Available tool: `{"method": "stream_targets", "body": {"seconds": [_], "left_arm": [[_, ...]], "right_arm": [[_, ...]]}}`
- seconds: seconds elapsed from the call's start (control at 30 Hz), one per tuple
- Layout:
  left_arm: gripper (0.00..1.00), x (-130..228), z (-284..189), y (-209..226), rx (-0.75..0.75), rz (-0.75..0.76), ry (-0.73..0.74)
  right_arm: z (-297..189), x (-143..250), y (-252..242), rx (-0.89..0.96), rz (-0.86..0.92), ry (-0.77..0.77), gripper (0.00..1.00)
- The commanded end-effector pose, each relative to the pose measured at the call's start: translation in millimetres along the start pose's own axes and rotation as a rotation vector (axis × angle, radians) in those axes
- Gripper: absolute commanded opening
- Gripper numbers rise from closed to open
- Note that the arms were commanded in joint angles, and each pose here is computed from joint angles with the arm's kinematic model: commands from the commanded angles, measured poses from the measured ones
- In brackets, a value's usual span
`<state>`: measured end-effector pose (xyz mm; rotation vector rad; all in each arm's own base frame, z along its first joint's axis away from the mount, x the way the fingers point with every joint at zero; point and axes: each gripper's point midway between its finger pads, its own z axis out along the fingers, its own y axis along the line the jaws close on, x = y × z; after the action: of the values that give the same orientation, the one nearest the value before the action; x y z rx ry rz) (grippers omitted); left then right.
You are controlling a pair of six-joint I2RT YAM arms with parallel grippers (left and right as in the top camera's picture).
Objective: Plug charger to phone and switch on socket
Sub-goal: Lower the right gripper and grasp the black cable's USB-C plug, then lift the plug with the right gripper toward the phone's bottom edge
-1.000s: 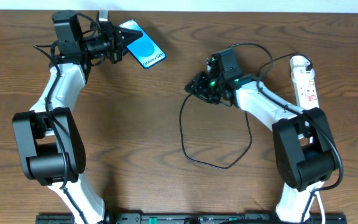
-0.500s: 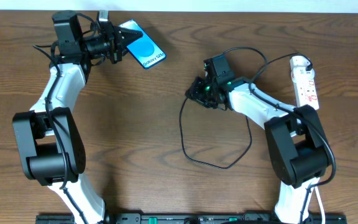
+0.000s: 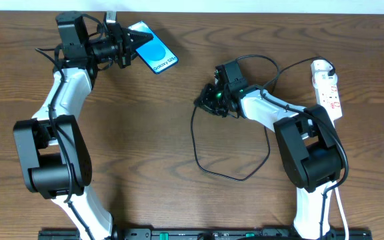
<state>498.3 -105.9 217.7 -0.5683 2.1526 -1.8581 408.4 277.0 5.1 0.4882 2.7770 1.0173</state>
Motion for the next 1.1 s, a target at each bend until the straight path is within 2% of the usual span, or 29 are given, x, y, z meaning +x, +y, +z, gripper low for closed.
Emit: {"method": "stream_targets", "body": {"seconds": [0.0,0.03,0.13,0.33,0.53,0.67,0.8,0.9,1.07], "left_arm": [[0.07,4,-2,-11,0.018,0.031,0.022],[0.08,4,-2,-11,0.018,0.031,0.022],[0.07,4,-2,-11,0.018,0.031,0.022],[0.08,4,-2,-11,0.018,0.031,0.022],[0.07,4,-2,-11,0.018,0.032,0.022],[0.08,4,-2,-11,0.018,0.031,0.022],[0.07,7,-2,-12,0.025,0.032,0.04],[0.07,11,-2,-13,0.034,0.033,0.064],[0.07,19,-3,-16,0.05,0.033,0.107]], "right_arm": [[15,4,-29,0.075,0.037,0.011,0.07],[14,2,-29,0.075,0.038,0.009,0.01],[11,-5,-30,0.062,0.01,-0.002,0.01],[-11,-27,-11,-0.124,-0.146,0.022,0.01],[-40,-43,-24,-0.235,-0.273,0.056,0.01],[-69,-30,-2,-0.485,-0.347,0.162,0.01],[-98,-20,22,-0.641,-0.456,0.188,0.01],[-121,-5,49,-0.735,-0.553,0.205,0.01],[-149,13,82,-0.792,-0.652,0.201,0.01]]}}
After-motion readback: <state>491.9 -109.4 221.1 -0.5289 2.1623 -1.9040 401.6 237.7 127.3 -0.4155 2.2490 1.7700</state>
